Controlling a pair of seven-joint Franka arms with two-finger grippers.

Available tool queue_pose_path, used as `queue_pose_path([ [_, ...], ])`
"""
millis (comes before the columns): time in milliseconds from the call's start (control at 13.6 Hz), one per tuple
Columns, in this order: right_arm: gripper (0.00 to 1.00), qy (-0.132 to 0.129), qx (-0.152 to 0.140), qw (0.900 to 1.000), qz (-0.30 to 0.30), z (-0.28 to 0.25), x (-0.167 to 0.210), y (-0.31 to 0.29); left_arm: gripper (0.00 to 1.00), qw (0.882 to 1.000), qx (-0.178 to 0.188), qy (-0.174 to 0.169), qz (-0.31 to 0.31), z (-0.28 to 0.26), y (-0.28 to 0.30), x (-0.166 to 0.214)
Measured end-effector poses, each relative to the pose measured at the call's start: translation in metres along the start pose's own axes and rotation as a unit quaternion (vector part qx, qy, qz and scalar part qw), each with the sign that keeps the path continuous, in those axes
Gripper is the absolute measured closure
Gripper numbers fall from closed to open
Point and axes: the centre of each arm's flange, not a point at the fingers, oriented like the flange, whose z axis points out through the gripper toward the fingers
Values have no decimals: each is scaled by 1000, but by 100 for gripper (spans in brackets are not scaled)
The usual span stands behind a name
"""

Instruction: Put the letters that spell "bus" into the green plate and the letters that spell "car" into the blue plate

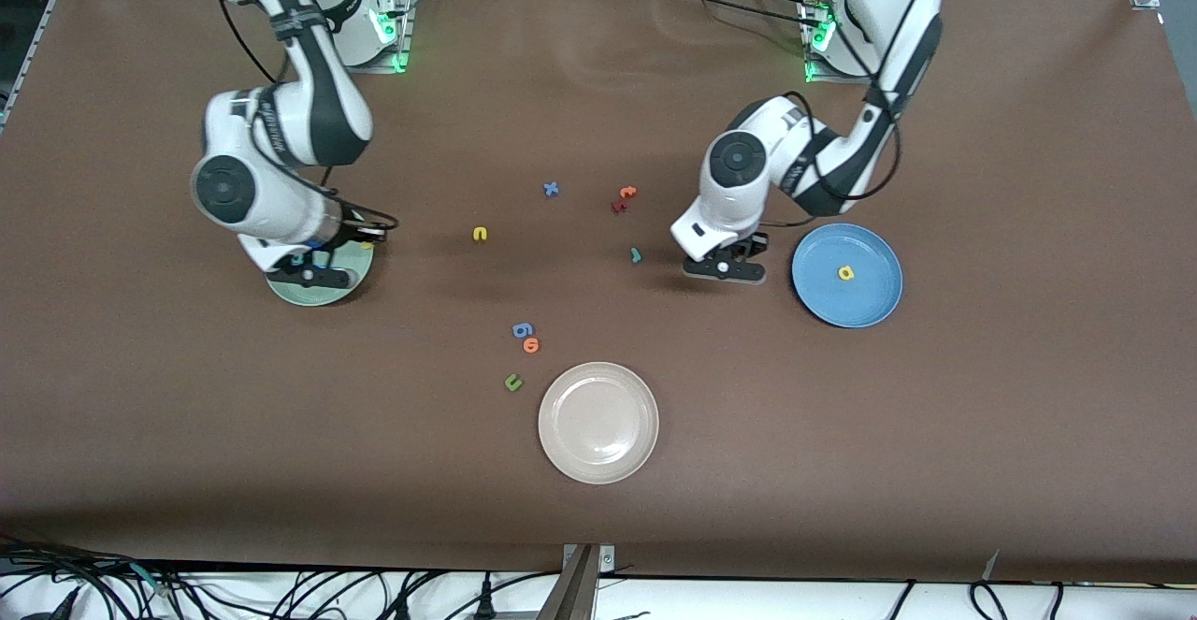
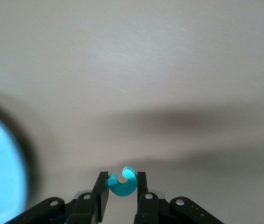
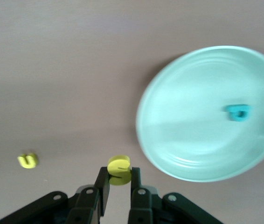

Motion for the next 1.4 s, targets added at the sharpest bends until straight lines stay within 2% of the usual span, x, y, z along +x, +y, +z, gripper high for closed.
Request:
queue_pose_path([
  [294, 78, -25, -9, 1000, 7, 17, 11, 63, 71, 999, 3, -5, 52, -9, -84, 3],
  [515, 78, -53, -27, 998, 9, 51, 16, 75, 71, 997, 3, -11, 75, -9, -138, -1],
  [809, 78, -57, -45, 997, 7, 87, 20, 80, 71, 996, 0, -17, 90, -4, -177, -3],
  [883, 78, -58, -47, 997, 5, 91, 21, 80, 67, 996, 0, -18, 91, -3, -178, -4],
  [1030, 63, -58, -48, 997, 2, 92, 22, 81, 46, 996, -6, -20, 89, -2, -174, -5],
  [1251, 31, -56, -47, 997, 1, 90, 22, 80, 15, 997, -22, -19, 77, -3, -169, -4],
  [1398, 11, -53, -44, 998, 2, 83, 21, 74, 0, 997, -51, -20, 50, -7, -149, -4],
])
